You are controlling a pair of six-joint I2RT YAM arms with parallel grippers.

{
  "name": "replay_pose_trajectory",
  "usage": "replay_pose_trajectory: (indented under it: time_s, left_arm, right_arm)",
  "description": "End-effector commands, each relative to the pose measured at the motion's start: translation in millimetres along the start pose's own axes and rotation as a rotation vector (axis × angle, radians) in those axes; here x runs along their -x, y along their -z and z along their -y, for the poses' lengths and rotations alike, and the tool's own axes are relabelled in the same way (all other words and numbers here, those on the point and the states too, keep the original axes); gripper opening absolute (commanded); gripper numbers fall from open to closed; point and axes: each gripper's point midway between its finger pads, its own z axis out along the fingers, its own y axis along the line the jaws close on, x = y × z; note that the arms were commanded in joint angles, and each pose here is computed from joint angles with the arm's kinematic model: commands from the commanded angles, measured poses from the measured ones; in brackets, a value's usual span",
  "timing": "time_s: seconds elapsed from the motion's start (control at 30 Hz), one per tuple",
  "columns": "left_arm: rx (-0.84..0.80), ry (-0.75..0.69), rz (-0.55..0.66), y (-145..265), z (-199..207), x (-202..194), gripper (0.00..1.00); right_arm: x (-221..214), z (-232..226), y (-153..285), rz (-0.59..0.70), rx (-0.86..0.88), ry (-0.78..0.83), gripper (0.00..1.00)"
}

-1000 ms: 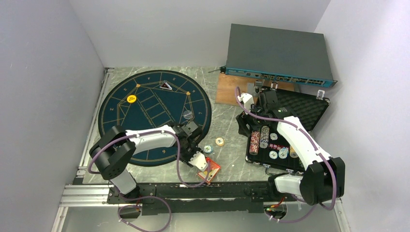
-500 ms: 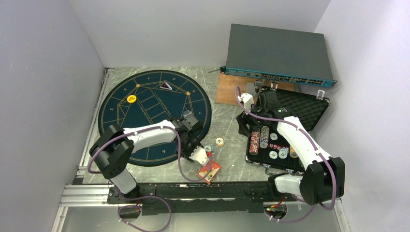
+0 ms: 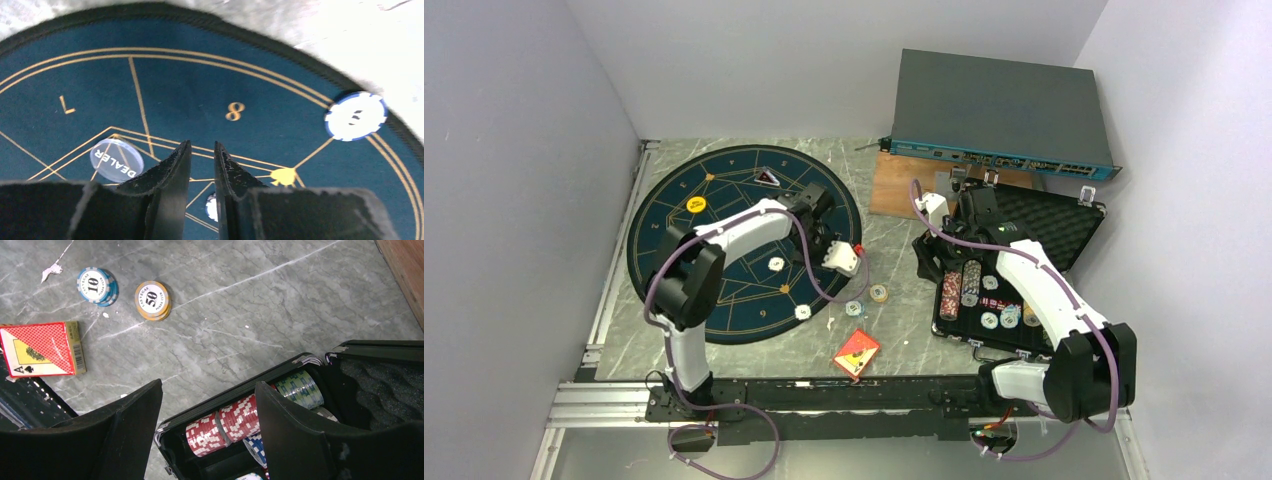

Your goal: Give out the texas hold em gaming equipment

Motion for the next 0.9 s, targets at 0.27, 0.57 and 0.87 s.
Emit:
replay_pose_trajectory:
  time_s: [0.27, 0.57, 0.87]
  left_arm:
    - [0.033, -0.016, 0.081, 22.0, 2.4, 2.4, 0.73]
    - [0.022, 0.003, 0.061, 2.5, 63.2, 10.6, 0.87]
    - [0.01, 0.015, 0.05, -16.2, 78.2, 12.1, 0.85]
  right_arm:
    - [6.4, 3.9, -2.8, 0.026, -0.001, 0.027, 0.72]
    - [5.6, 2.8, -4.4, 0.021, 0.01, 0.023, 0.72]
    - [5.5, 1.9, -3.8, 0.023, 0.013, 0.026, 0.72]
